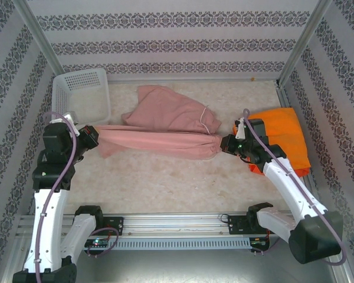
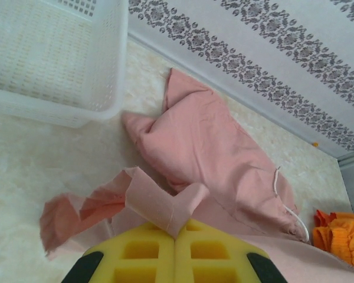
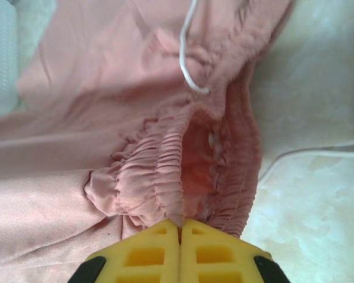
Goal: Fold and stack the shorts
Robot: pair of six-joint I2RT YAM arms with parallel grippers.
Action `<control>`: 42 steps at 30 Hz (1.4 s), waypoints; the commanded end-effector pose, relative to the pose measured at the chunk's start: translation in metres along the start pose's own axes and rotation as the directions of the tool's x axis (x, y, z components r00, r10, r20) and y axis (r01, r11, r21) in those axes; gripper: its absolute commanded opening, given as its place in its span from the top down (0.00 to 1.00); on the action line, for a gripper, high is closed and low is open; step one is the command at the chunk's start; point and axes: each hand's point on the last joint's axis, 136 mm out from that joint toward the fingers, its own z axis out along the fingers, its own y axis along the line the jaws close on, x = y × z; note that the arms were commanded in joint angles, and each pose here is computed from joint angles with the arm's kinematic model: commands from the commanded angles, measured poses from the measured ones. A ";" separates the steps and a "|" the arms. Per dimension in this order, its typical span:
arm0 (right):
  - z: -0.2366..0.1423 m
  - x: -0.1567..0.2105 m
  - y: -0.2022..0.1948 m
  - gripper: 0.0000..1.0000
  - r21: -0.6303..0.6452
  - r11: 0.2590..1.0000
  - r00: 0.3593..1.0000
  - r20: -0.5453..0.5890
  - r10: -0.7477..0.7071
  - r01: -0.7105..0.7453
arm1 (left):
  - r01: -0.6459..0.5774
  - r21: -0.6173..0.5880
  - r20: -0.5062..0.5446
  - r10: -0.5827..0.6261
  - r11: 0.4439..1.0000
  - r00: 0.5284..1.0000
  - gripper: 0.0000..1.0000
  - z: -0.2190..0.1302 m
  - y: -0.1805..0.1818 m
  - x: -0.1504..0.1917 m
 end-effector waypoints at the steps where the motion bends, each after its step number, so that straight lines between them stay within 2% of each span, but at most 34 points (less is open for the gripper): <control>1: -0.026 -0.020 0.022 1.00 -0.066 0.998 0.997 0.078 0.014 -0.009 | -0.097 -0.008 0.007 0.097 0.995 0.995 1.00 -0.024 -0.008 -0.010; 7: -0.048 -0.033 0.038 1.00 -0.109 0.994 0.989 0.144 0.017 -0.001 | -0.112 0.040 0.044 0.110 0.993 0.993 1.00 -0.042 -0.030 -0.034; 14: -0.043 -0.042 0.030 1.00 -0.059 0.998 0.987 0.158 0.040 -0.031 | -0.108 0.011 0.024 0.108 0.994 0.994 1.00 -0.020 -0.033 -0.054; 24: 0.000 -0.051 -0.014 1.00 0.103 0.987 0.987 0.117 0.107 -0.119 | -0.074 0.021 -0.056 0.075 0.997 0.996 1.00 0.071 -0.033 -0.072; 35: 0.036 -0.072 -0.031 1.00 0.150 0.976 0.985 0.090 0.147 -0.160 | -0.099 0.058 -0.118 0.105 0.993 0.987 1.00 0.165 -0.057 -0.087; 42: 0.053 -0.088 -0.042 1.00 0.178 0.965 0.980 0.092 0.178 -0.192 | -0.093 0.044 -0.162 0.099 0.995 0.982 1.00 0.225 -0.059 -0.093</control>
